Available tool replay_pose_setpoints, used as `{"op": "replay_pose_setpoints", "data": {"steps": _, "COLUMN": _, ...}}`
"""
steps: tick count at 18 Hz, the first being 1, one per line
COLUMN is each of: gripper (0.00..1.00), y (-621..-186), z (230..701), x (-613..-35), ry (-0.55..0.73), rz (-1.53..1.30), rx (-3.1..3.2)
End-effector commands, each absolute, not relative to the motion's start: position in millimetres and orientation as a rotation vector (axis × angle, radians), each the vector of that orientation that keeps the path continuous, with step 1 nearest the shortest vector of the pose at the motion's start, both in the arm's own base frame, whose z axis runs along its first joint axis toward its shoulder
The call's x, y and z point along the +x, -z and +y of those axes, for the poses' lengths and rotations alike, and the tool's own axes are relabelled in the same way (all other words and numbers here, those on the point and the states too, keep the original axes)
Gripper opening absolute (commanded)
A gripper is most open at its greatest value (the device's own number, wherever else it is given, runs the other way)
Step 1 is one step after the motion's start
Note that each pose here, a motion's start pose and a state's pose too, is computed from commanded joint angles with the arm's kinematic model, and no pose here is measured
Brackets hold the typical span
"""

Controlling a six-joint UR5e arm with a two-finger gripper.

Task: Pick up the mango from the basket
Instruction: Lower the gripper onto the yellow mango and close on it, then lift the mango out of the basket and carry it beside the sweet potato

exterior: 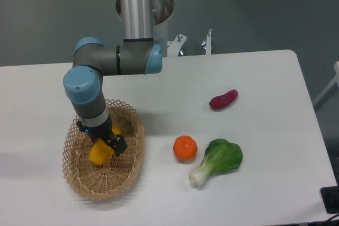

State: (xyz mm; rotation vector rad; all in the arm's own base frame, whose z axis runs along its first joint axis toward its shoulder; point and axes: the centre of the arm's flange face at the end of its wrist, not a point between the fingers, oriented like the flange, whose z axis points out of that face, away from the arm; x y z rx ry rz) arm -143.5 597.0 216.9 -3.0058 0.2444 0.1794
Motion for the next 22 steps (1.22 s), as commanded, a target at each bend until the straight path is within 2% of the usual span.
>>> {"op": "replay_pose_setpoints", "data": {"steps": 1, "gripper": 0.64, "y": -218, "z": 597, "x": -143, "ry": -0.179, "rz": 0.247, "rx": -3.004}}
{"op": "replay_pose_setpoints", "data": {"steps": 4, "gripper": 0.48, "y": -220, "z": 599, "x": -144, "ry": -0.185, "rz": 0.248, "rx": -2.999}}
{"op": "replay_pose_setpoints", "data": {"steps": 5, "gripper": 0.46, "y": -220, "z": 599, "x": -144, "ry": -0.183, "rz": 0.251, "rx": -2.998}}
{"op": "replay_pose_setpoints", "data": {"steps": 11, "gripper": 0.43, "y": -229, "z": 599, "x": -146, "ry": -0.195, "rz": 0.258, "rx": -2.984}}
{"op": "replay_pose_setpoints", "data": {"steps": 16, "gripper": 0.43, "y": -262, "z": 603, "x": -154, "ry": -0.235, "rz": 0.241, "rx": -2.930}}
{"op": "replay_pose_setpoints", "data": {"steps": 22, "gripper": 0.43, "y": -311, "z": 576, "x": -215, "ry": -0.295, "rz": 0.143, "rx": -2.880}}
